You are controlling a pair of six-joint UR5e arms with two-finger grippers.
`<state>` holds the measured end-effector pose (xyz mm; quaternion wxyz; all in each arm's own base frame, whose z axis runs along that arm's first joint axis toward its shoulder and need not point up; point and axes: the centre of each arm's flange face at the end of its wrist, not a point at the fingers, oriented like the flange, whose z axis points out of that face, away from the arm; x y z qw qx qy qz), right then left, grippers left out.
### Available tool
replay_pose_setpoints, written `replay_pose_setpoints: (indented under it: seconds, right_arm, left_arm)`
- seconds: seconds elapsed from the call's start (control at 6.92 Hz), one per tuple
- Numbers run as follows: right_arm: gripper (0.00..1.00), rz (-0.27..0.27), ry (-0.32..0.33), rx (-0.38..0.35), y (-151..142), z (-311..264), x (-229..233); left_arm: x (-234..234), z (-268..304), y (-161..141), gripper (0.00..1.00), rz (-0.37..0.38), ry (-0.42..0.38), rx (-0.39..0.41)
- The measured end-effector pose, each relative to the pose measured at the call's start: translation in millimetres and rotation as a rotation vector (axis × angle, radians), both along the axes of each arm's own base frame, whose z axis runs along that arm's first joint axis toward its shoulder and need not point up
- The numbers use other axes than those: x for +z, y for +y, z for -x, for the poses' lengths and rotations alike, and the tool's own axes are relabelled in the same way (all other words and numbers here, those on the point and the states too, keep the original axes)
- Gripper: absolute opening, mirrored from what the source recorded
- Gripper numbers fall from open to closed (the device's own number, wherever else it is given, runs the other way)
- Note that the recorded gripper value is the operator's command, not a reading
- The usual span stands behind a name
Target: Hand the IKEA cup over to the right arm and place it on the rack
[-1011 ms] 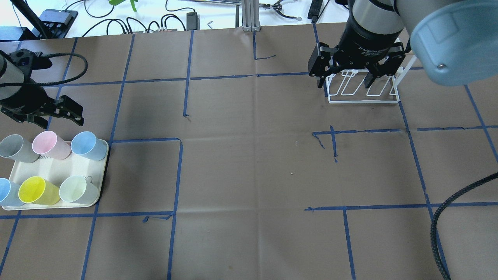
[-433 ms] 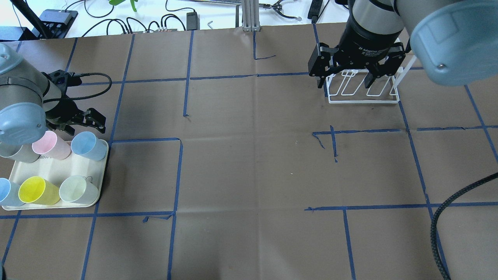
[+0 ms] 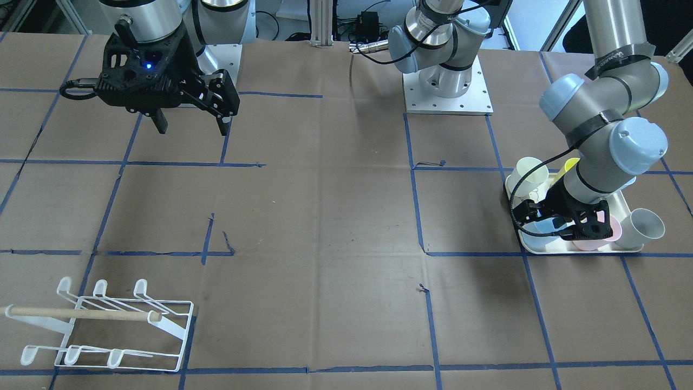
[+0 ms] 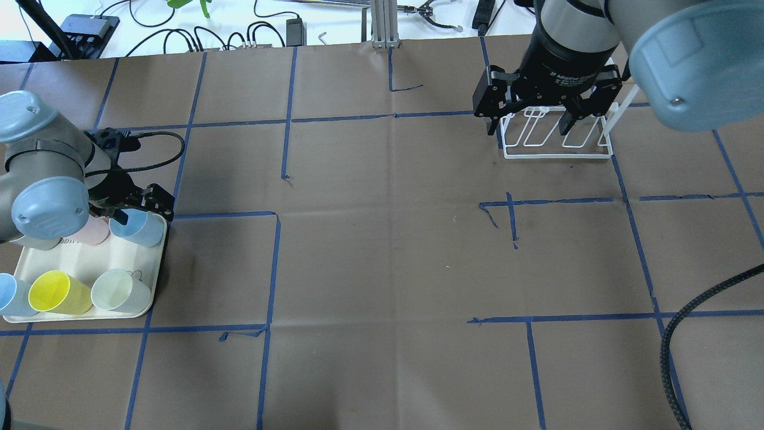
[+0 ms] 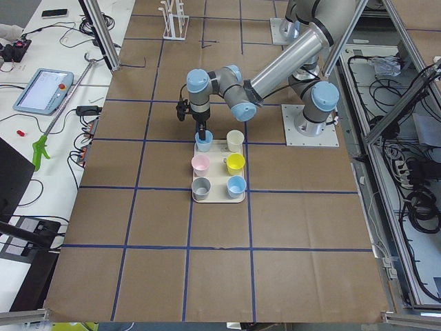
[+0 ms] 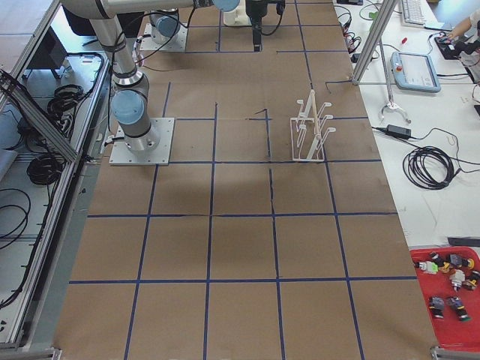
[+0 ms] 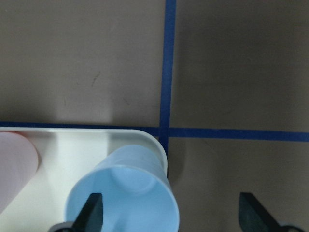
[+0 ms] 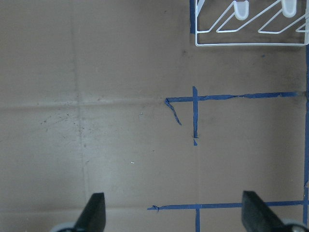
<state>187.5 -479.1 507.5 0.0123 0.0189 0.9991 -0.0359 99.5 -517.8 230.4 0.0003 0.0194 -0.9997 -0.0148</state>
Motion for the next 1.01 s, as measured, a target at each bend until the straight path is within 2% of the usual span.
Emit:
replay_pose_setpoints:
  seconds: [0.14, 0.43, 0.58, 0.72, 1.01]
  right_arm:
    - [1.00, 0.000, 0.000, 0.000, 0.0, 0.0, 0.0]
    - [1.00, 0.000, 0.000, 0.000, 0.0, 0.0, 0.0]
    - [1.00, 0.000, 0.000, 0.000, 0.0, 0.0, 0.0]
    - [1.00, 0.000, 0.000, 0.000, 0.0, 0.0, 0.0]
    - [1.00, 0.000, -0.003, -0.002, 0.0, -0.3, -0.2]
  left_arm:
    - [-4.0, 1.1, 2.9, 0.82, -0.002, -0.001, 0.000]
    - [-3.4, 1.1, 3.9, 0.23, 0.002, -0.004, 0.003]
    - [-1.4, 0.7, 3.7, 0.05, 0.001, -0.006, 0.005]
    - [-0.9, -0.1, 4.7, 0.00, -0.004, -0.006, 0.008]
    - [2.6, -1.6, 6.7, 0.00, -0.002, -0.009, 0.013]
